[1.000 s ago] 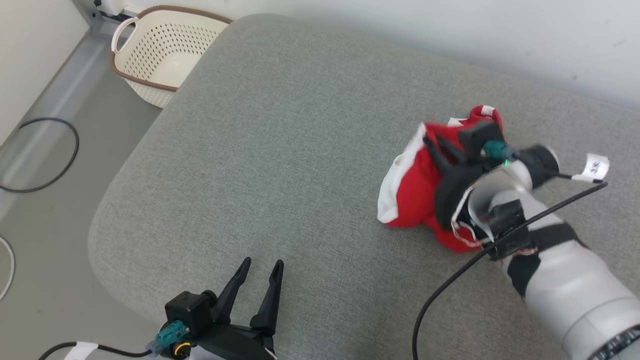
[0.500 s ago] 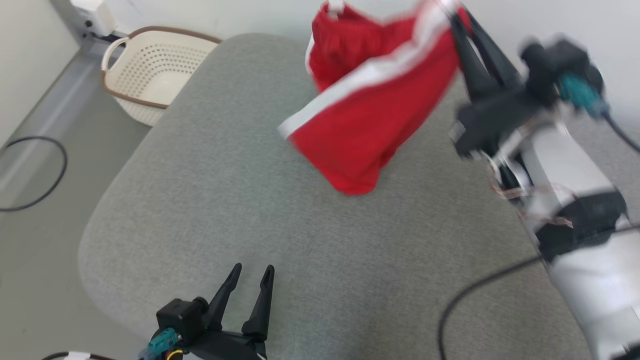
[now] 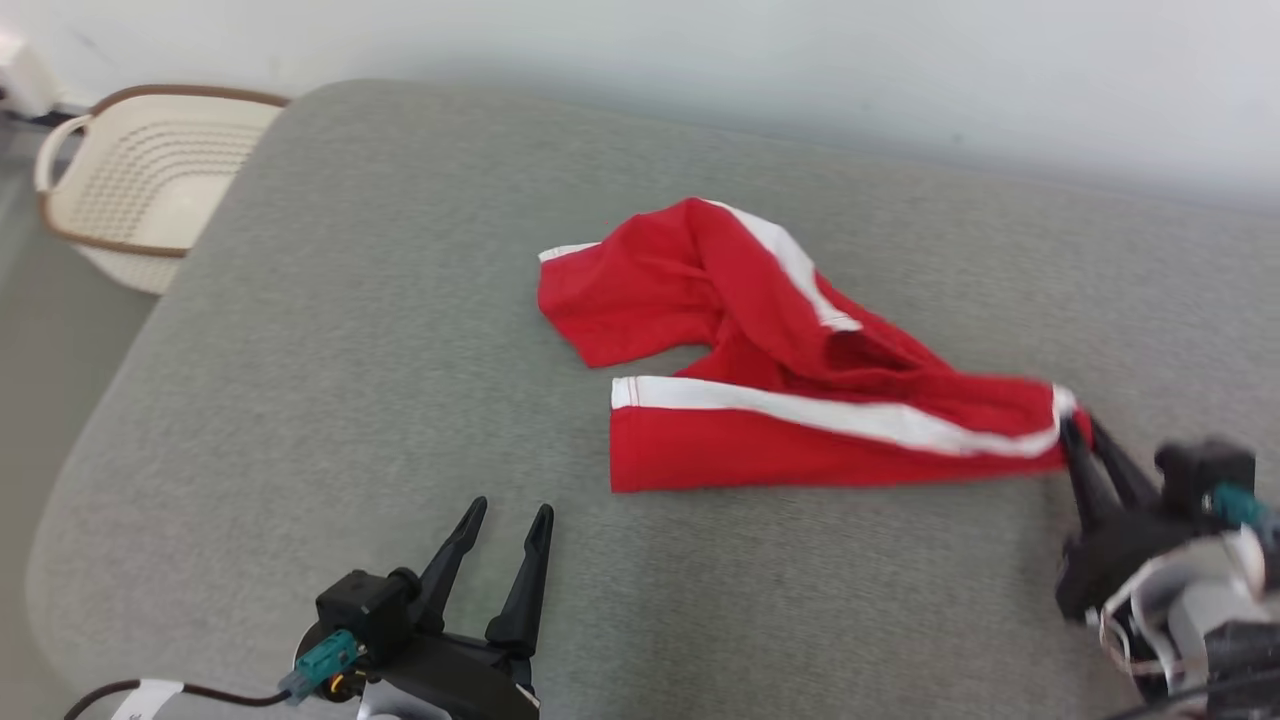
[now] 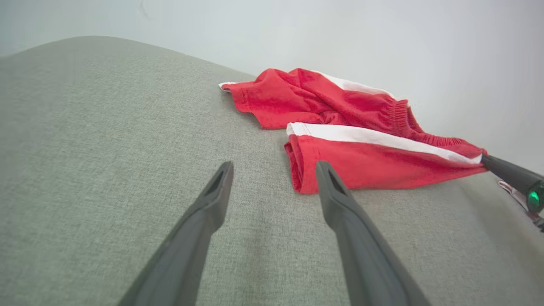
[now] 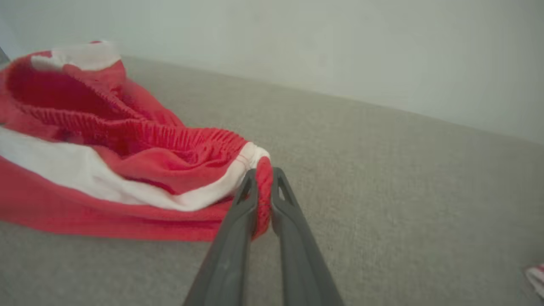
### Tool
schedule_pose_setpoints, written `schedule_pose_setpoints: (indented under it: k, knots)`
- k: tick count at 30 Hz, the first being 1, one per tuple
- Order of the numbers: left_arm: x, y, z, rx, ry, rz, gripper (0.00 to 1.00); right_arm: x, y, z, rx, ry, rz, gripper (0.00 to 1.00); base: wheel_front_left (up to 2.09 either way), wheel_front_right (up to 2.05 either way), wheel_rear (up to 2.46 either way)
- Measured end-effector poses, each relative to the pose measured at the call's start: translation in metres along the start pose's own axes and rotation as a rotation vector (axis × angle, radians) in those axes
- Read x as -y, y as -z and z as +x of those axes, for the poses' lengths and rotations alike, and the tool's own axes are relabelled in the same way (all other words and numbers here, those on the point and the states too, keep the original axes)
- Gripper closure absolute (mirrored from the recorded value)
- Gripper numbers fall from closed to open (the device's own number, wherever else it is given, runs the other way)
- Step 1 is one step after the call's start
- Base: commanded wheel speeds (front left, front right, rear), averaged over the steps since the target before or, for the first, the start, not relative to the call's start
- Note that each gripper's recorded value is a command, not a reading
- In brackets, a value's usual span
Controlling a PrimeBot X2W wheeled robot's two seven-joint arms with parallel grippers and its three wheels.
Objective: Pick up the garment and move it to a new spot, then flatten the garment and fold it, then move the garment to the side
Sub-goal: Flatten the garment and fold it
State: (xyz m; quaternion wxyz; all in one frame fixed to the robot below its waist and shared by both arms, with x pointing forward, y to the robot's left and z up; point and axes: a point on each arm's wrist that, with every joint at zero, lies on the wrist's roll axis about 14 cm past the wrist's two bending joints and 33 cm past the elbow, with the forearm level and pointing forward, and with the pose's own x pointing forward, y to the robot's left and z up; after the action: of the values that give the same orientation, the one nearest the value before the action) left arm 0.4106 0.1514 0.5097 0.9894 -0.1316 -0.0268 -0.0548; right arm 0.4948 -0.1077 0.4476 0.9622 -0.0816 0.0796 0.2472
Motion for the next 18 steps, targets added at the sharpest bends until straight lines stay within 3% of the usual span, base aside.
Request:
schedule_pose_setpoints:
  k: [1, 7, 18]
  knots:
    - [0.004, 0.002, 0.003, -0.005, 0.014, 0.000, 0.00, 0.005, 0.014, -0.009, -0.034, 0.025, 0.018, 0.00, 0.00, 0.00, 0.00]
    - [0.034, 0.006, 0.021, -0.013, 0.113, -0.002, 0.00, 0.029, 0.043, -0.047, -0.094, 0.137, 0.078, 0.00, 0.00, 0.00, 0.00]
    - [0.058, 0.024, 0.043, -0.075, 0.165, -0.086, 0.00, 0.031, 0.017, -0.083, 0.028, 0.230, 0.119, 0.00, 0.00, 0.00, 0.00]
